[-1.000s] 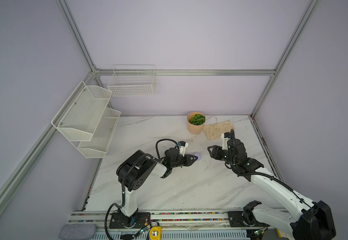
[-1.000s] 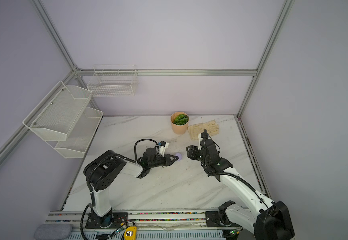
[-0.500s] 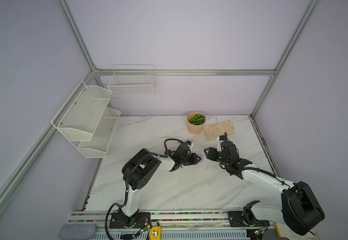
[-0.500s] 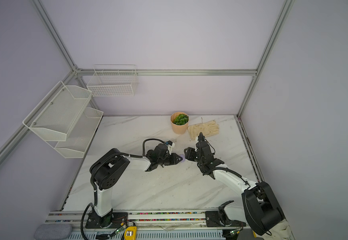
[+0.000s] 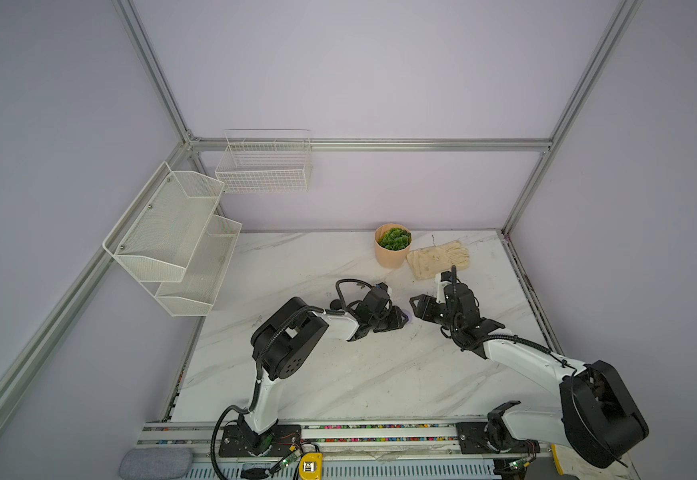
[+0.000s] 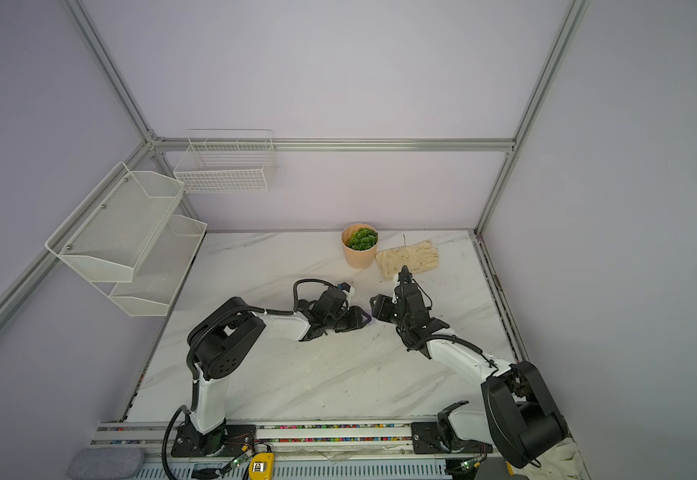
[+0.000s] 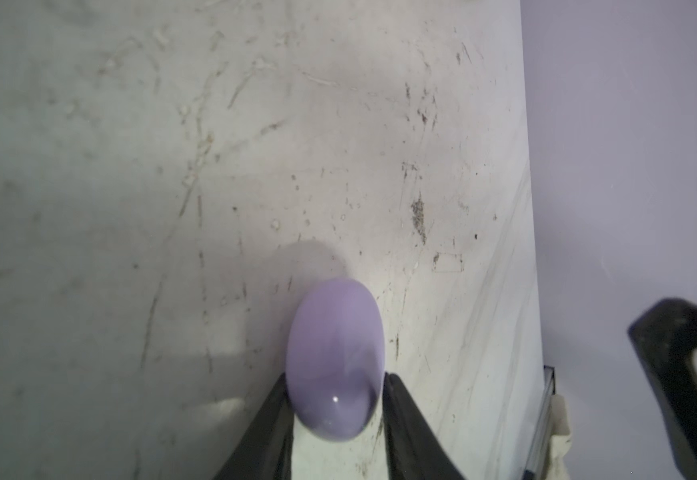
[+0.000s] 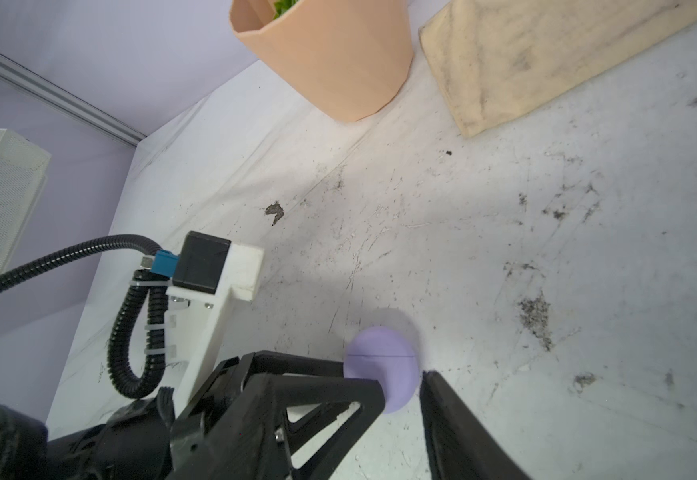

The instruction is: Insert the wireless bluetooth earbuds into the charging case

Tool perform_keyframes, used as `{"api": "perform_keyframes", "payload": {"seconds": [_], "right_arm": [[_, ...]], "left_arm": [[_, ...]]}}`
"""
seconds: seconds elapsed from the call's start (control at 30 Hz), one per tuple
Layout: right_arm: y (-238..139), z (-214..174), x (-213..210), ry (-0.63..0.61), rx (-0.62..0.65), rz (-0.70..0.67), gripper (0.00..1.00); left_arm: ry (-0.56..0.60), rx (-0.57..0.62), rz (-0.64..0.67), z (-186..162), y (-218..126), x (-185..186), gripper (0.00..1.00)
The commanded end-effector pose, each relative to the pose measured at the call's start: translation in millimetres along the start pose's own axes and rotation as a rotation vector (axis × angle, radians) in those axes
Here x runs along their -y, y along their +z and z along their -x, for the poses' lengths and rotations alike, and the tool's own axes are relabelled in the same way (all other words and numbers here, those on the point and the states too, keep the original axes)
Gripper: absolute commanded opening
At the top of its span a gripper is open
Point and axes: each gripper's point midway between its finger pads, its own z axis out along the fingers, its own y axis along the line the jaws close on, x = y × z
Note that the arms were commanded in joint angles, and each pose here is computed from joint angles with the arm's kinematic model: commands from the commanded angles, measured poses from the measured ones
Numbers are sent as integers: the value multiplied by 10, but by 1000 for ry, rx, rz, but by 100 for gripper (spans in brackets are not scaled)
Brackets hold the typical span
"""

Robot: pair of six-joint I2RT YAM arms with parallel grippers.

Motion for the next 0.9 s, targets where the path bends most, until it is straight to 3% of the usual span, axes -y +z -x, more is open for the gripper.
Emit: {"api": "perform_keyframes", "payload": {"seconds": [0.0, 0.07, 0.3, 0.5, 0.6, 0.73, 0.87], "right_arm": [[-50, 93, -45, -10, 35, 26, 60], [-52, 103, -43, -6, 35, 26, 60], [-93, 131, -78, 2, 30, 41, 60], [-137, 147, -289, -152, -55, 85, 60], [69, 100, -589, -191, -89, 117, 61], [738, -350, -1045, -323, -274, 86, 62], [1302, -771, -1437, -545, -405, 102, 66]], "left_arm": [[18, 32, 8, 148, -81, 141, 43], [30, 24, 14, 159, -85, 162, 50], [81, -1, 74, 175, -232, 185, 56], [176, 104, 172, 514, -993, 82, 58], [110, 197, 183, 802, -1498, -186, 58], [22, 307, 240, 999, -2062, -688, 60], [-98, 357, 297, 1020, -2374, -1189, 65]]}}
